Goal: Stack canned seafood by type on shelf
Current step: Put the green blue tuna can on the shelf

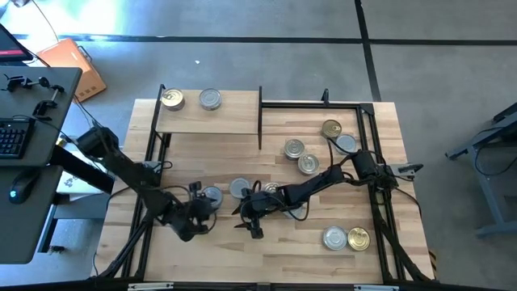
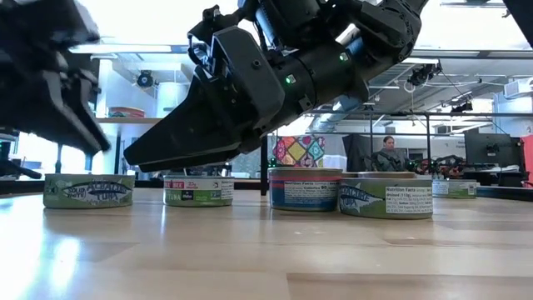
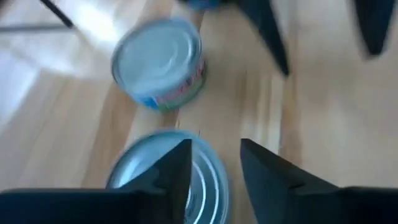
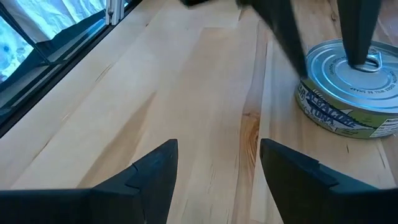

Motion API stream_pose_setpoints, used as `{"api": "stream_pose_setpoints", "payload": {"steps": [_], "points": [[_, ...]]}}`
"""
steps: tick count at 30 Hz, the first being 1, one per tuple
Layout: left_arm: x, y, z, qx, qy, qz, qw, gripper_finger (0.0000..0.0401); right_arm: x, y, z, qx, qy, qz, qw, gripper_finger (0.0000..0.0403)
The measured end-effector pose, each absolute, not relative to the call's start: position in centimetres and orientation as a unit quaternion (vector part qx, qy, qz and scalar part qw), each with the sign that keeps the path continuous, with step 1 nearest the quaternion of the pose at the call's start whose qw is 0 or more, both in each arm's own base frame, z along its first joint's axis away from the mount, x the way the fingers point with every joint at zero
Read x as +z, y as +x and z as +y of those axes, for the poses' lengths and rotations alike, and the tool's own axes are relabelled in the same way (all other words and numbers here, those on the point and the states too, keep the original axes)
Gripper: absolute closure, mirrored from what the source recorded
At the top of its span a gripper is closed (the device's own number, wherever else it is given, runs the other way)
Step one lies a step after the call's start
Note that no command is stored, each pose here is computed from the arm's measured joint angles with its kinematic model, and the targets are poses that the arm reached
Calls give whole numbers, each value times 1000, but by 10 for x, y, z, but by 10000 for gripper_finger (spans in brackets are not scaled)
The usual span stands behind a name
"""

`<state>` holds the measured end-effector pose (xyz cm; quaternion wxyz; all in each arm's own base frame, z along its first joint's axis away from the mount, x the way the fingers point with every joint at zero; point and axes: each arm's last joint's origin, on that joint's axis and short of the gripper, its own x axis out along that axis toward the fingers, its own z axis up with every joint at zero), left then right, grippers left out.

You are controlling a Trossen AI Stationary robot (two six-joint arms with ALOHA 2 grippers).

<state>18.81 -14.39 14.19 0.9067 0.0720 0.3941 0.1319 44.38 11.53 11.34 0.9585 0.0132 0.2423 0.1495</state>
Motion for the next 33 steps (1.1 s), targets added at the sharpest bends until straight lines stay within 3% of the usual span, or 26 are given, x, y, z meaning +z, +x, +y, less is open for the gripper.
{"api": "stream_pose_setpoints", "payload": {"steps": [4, 8, 19, 27, 33], "points": [[126, 194, -141, 123, 78, 440, 886, 242, 114, 444, 115, 149, 13, 242, 959, 181], [119, 197, -141, 135, 89, 445, 881, 252, 114, 444, 115, 148, 13, 242, 959, 181], [119, 198, -142, 115, 106, 455, 877, 390, 114, 444, 116, 152, 0, 239, 959, 181], [132, 211, -158, 50, 124, 442, 887, 400, 114, 444, 116, 132, -28, 235, 963, 181], [136, 216, -163, 19, 126, 425, 896, 400, 113, 439, 130, 134, -171, 224, 950, 181]]}}
